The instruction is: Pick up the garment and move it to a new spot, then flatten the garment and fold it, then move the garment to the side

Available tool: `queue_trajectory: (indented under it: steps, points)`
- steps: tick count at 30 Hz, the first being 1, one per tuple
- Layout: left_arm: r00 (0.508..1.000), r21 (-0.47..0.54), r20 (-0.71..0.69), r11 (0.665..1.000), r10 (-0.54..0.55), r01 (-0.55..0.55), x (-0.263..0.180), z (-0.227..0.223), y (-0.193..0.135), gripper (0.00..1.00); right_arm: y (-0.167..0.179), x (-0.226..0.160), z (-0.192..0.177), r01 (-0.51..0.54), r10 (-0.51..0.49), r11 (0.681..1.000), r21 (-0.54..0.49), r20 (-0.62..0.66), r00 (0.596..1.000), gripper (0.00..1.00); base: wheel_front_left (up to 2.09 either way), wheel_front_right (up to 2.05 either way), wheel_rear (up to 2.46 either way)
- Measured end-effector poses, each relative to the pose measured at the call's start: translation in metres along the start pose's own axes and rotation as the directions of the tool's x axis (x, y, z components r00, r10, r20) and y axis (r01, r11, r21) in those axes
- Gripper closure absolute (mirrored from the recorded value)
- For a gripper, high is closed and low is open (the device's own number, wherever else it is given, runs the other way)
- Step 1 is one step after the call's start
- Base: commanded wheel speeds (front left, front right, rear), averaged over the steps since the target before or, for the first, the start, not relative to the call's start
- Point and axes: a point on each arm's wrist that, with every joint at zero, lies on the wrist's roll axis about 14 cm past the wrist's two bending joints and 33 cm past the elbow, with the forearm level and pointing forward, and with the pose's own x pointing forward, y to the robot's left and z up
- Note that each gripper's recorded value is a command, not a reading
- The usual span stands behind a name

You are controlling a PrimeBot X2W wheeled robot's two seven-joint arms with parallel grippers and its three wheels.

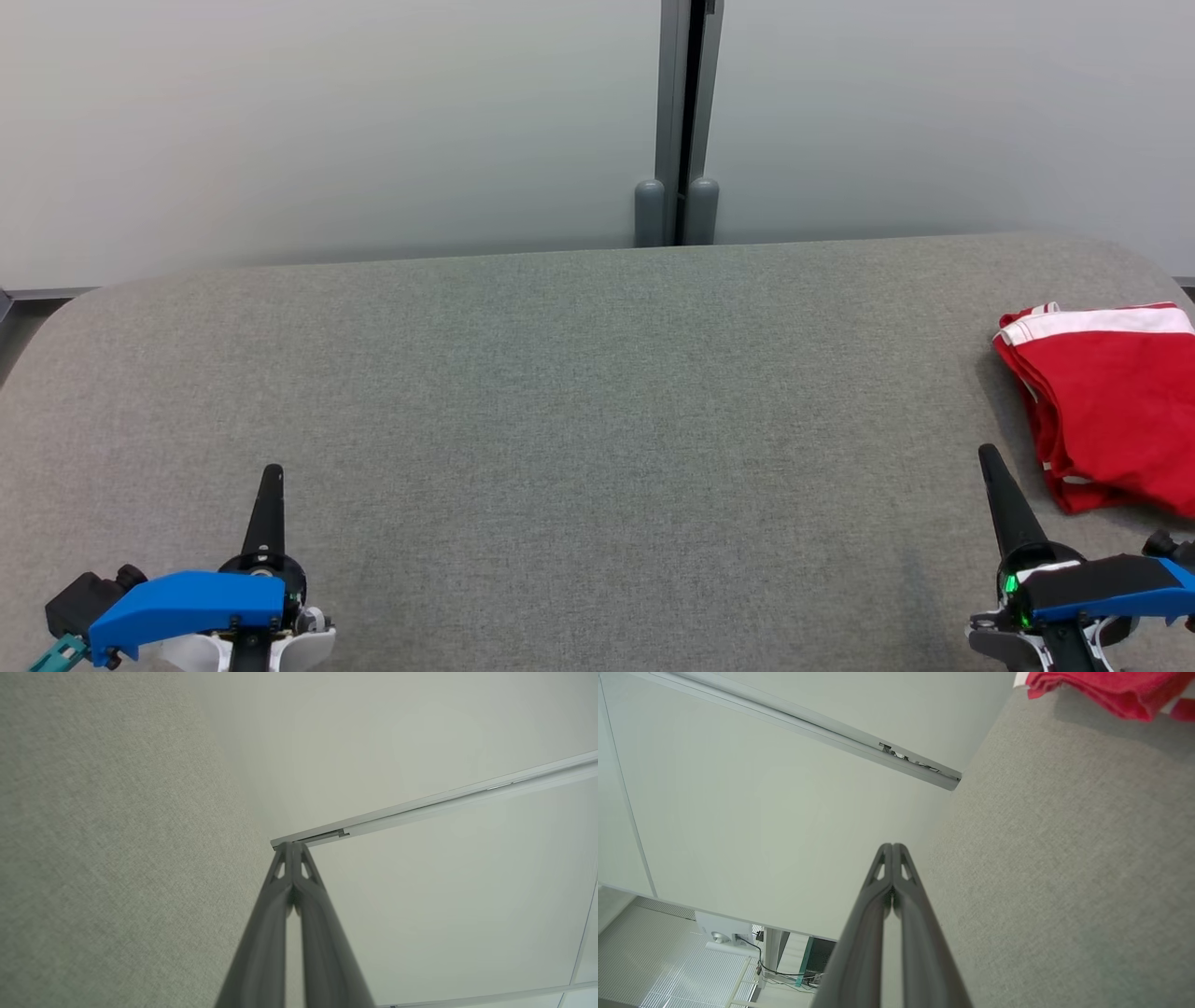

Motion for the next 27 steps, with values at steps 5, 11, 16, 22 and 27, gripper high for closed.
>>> queue_trajectory:
  steps: [5,11,16,22,27]
  points:
    - [1.000,-0.045,0.008,0.999,-0.008,0.009,0.000,0.003,-0.002,1.00,0.001,0.001,0.000,-0.003,0.003,0.999,0.047,0.000,1.000,1.00,0.00,0.00,0.00]
    - [1.000,-0.094,0.010,0.995,-0.018,0.019,0.001,0.004,-0.005,1.00,0.001,0.002,0.000,-0.007,0.007,0.995,0.099,0.000,1.000,1.00,0.00,0.00,0.00]
    - [1.000,-0.131,0.014,0.991,-0.026,0.028,0.001,0.005,-0.007,1.00,0.002,0.002,0.000,-0.010,0.010,0.990,0.139,0.000,1.000,1.00,0.00,0.00,0.00]
    - [0.999,-0.176,0.022,0.984,-0.037,0.040,0.001,0.009,-0.010,1.00,0.005,0.005,0.000,-0.019,0.019,0.982,0.187,0.002,1.000,1.00,0.00,0.00,0.00]
    - [0.999,-0.210,0.025,0.976,-0.048,0.052,0.001,0.010,-0.012,1.00,0.006,0.006,0.001,-0.025,0.024,0.974,0.225,0.005,1.000,1.00,0.00,0.00,0.00]
